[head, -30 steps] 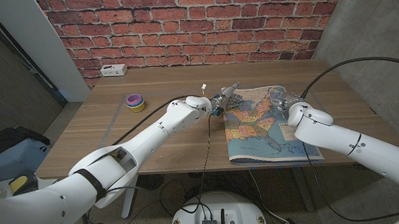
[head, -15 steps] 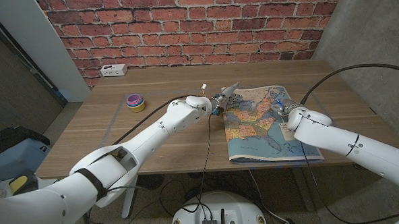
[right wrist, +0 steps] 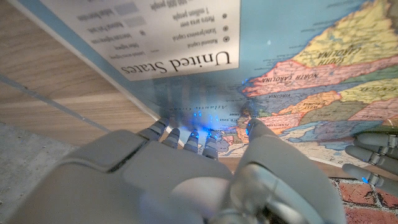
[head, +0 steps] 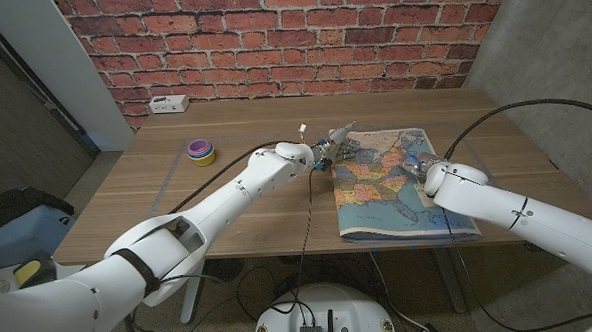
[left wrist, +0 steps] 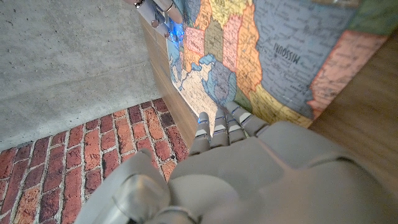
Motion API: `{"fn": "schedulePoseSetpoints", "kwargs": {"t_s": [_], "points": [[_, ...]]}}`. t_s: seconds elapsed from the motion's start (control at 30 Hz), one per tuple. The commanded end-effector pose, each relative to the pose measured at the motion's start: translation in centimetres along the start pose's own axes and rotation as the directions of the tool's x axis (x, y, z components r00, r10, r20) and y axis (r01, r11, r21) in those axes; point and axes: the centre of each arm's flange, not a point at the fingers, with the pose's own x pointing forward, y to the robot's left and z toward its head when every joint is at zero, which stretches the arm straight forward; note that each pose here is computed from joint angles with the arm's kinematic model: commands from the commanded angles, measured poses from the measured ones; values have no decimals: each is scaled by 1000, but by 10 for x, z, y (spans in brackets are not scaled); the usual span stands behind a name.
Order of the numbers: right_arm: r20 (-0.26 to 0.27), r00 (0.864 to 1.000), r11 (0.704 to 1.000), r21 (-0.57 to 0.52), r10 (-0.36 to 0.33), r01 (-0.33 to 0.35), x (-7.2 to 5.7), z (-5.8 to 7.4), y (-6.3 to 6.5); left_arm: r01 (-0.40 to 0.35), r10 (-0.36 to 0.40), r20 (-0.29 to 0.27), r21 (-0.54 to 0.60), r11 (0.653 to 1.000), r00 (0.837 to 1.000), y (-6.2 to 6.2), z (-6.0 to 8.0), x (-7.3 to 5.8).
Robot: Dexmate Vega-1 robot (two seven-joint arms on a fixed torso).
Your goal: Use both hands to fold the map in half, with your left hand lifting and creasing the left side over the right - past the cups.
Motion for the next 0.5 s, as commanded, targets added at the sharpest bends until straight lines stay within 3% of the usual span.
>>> {"fn": "schedulePoseSetpoints", "kwargs": {"t_s": [0.03,0.07,0.1,0.23,0.4,0.5], "points": [[-24,999,999,-43,27,-28,6,3,10,0,-19,212,88,996,977,1,11,-3],[-24,999,999,-44,28,-29,6,3,10,0,-19,218,90,996,976,1,11,-3],[-25,999,999,-45,25,-26,6,4,10,-24,-19,302,137,990,953,1,15,-6],[-20,1000,998,-54,17,-19,6,5,9,-171,29,435,293,941,900,-4,28,-19],[-13,1000,998,-57,9,-10,5,6,9,-374,67,558,459,806,827,-12,42,-40],[-5,1000,998,-57,5,-5,4,6,9,-461,74,593,535,707,802,-16,48,-50]]}}
